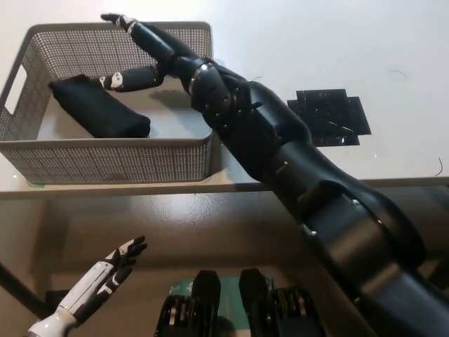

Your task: Use the right hand to pick up the pencil case on the right hand side and put it into a grey container on the left side

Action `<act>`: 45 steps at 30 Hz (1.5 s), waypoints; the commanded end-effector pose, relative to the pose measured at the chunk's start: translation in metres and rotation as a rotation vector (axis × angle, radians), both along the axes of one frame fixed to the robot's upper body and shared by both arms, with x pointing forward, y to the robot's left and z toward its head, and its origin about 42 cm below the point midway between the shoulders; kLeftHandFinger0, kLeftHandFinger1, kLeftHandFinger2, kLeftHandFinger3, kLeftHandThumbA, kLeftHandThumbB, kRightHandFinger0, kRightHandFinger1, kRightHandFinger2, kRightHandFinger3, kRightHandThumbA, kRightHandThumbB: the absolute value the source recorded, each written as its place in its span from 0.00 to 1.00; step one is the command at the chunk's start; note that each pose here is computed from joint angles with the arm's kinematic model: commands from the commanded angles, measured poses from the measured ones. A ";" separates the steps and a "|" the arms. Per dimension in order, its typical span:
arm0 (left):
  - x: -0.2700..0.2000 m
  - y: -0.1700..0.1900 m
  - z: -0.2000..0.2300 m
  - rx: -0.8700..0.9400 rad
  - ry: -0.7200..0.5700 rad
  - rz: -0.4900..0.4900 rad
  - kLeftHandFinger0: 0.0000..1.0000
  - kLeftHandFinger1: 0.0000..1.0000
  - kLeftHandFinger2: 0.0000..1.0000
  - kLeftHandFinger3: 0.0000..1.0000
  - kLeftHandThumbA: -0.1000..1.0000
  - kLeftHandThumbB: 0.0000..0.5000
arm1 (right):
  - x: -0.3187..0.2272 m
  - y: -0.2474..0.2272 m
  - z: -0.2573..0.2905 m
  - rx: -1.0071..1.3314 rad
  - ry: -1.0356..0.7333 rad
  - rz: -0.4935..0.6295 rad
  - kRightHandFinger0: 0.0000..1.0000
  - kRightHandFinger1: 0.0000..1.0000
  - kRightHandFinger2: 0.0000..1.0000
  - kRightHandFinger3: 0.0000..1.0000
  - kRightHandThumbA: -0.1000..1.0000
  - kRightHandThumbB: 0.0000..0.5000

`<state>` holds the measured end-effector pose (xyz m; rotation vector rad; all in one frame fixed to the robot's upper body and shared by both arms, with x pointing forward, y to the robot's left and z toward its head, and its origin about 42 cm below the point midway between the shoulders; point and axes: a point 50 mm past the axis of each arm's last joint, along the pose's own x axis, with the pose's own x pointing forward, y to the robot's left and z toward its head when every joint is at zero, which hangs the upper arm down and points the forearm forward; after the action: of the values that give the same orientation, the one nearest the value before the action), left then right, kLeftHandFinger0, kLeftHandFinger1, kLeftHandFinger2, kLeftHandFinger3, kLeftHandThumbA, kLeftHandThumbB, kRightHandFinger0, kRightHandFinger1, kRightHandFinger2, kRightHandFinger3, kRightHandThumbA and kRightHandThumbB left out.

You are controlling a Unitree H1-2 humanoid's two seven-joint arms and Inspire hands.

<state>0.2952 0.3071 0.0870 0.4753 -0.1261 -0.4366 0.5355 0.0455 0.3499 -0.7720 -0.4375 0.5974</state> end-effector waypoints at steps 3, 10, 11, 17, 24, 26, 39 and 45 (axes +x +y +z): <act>0.005 0.008 0.009 0.031 -0.027 -0.023 1.00 1.00 1.00 1.00 1.00 0.74 | -0.006 -0.034 0.042 0.245 -0.009 0.080 1.00 1.00 1.00 1.00 1.00 1.00; 0.002 0.009 0.006 0.022 0.002 -0.006 1.00 1.00 1.00 1.00 1.00 0.80 | -0.033 -0.073 0.048 0.506 0.020 0.176 1.00 1.00 1.00 1.00 1.00 0.91; 0.001 0.009 0.007 0.021 0.012 -0.004 1.00 1.00 1.00 1.00 1.00 0.80 | -0.039 -0.081 0.046 0.520 0.012 0.170 1.00 1.00 1.00 1.00 1.00 0.87; -0.002 0.011 0.003 0.008 0.017 -0.019 1.00 1.00 1.00 1.00 1.00 0.75 | -0.063 -0.115 0.031 0.639 0.061 0.170 1.00 1.00 1.00 1.00 1.00 0.91; -0.005 0.013 -0.001 0.018 0.022 -0.011 1.00 1.00 1.00 1.00 1.00 0.76 | -0.106 -0.156 0.012 0.769 0.028 0.211 1.00 1.00 1.00 1.00 1.00 1.00; -0.007 0.011 -0.004 0.017 0.026 -0.012 1.00 1.00 1.00 1.00 1.00 0.76 | -0.124 -0.167 0.013 0.817 0.022 0.240 1.00 1.00 1.00 1.00 1.00 1.00; -0.012 0.014 -0.007 0.030 0.033 0.001 1.00 1.00 1.00 1.00 1.00 0.72 | -0.179 -0.236 -0.042 0.831 -0.047 0.068 1.00 1.00 1.00 1.00 1.00 1.00; -0.014 0.015 -0.010 0.021 0.036 0.015 1.00 1.00 1.00 1.00 1.00 0.73 | -0.198 -0.264 -0.088 0.826 0.012 -0.027 1.00 1.00 1.00 1.00 1.00 0.98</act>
<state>0.2867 0.3075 0.0708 0.4623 -0.0628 -0.4428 0.3867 -0.1743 0.2249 -0.1666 -0.4050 0.3294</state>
